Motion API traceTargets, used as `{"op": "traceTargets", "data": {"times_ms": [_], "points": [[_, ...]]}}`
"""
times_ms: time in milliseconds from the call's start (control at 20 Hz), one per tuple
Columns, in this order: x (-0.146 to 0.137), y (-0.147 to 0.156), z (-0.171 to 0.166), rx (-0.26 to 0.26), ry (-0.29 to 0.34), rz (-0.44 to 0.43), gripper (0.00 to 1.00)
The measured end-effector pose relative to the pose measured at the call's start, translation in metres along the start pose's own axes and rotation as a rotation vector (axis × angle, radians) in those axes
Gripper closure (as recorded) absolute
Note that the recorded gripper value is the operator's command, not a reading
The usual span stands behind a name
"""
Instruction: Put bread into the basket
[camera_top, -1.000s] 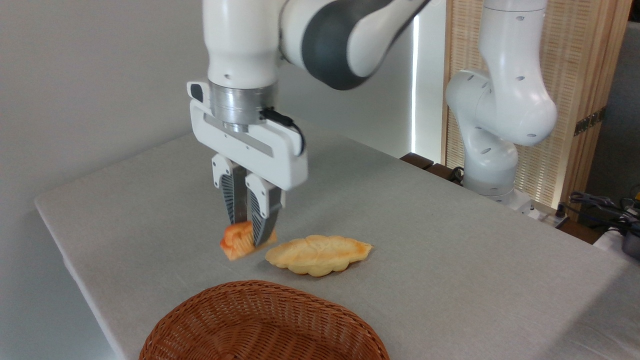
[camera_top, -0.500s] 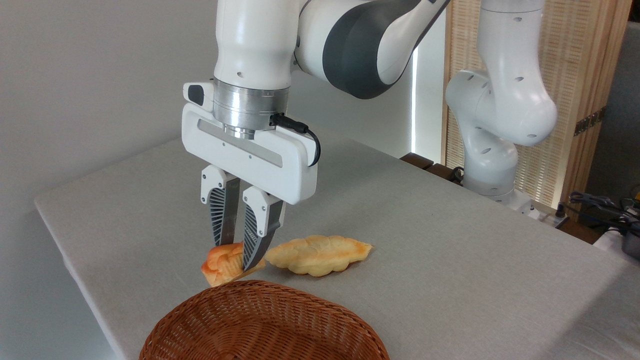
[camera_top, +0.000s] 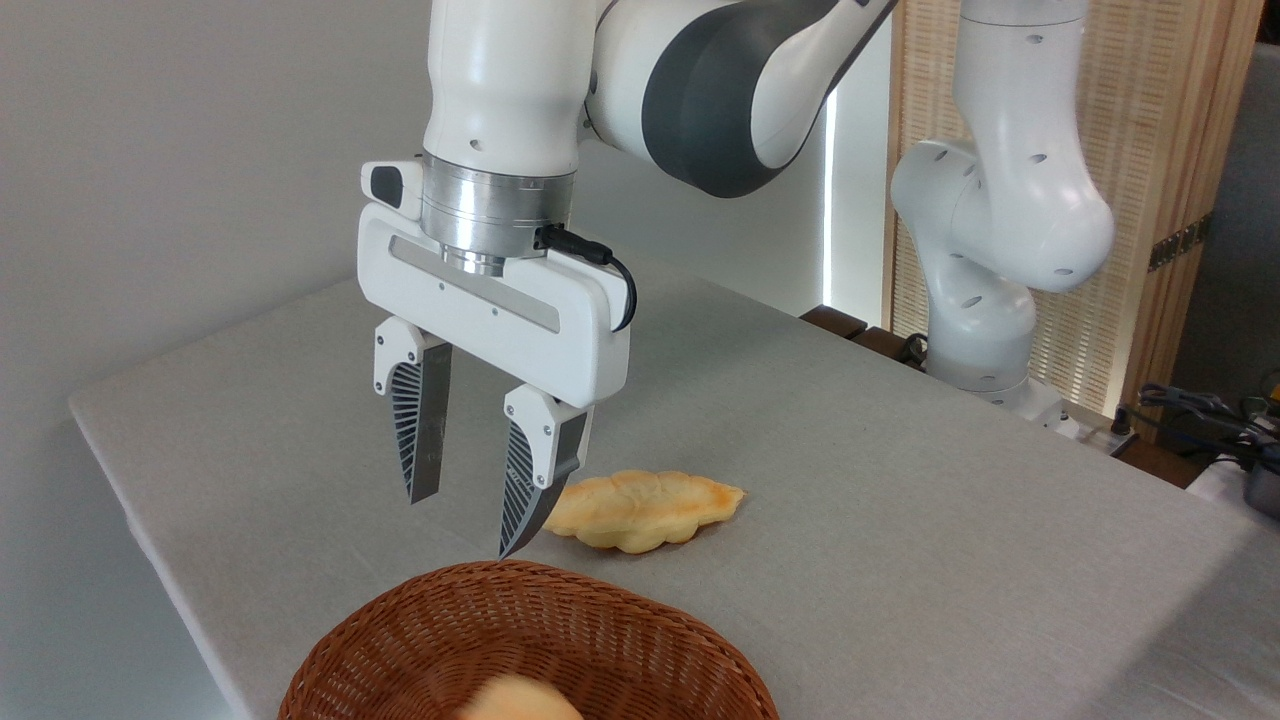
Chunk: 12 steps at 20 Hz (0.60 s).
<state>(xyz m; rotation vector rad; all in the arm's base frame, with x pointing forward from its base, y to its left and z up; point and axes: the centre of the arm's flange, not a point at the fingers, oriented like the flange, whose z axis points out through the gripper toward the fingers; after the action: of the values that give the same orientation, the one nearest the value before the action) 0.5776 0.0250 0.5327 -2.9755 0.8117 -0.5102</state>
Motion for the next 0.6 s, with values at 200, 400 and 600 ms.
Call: {"op": "traceTargets", "data": {"times_ms": [200, 400, 600], "points": [[0.003, 0.002, -0.004, 0.003, 0.008, 0.005, 0.00], [0.008, 0.011, -0.015, -0.020, -0.007, 0.021, 0.00], [0.012, 0.026, -0.037, -0.079, -0.069, 0.048, 0.00]]}}
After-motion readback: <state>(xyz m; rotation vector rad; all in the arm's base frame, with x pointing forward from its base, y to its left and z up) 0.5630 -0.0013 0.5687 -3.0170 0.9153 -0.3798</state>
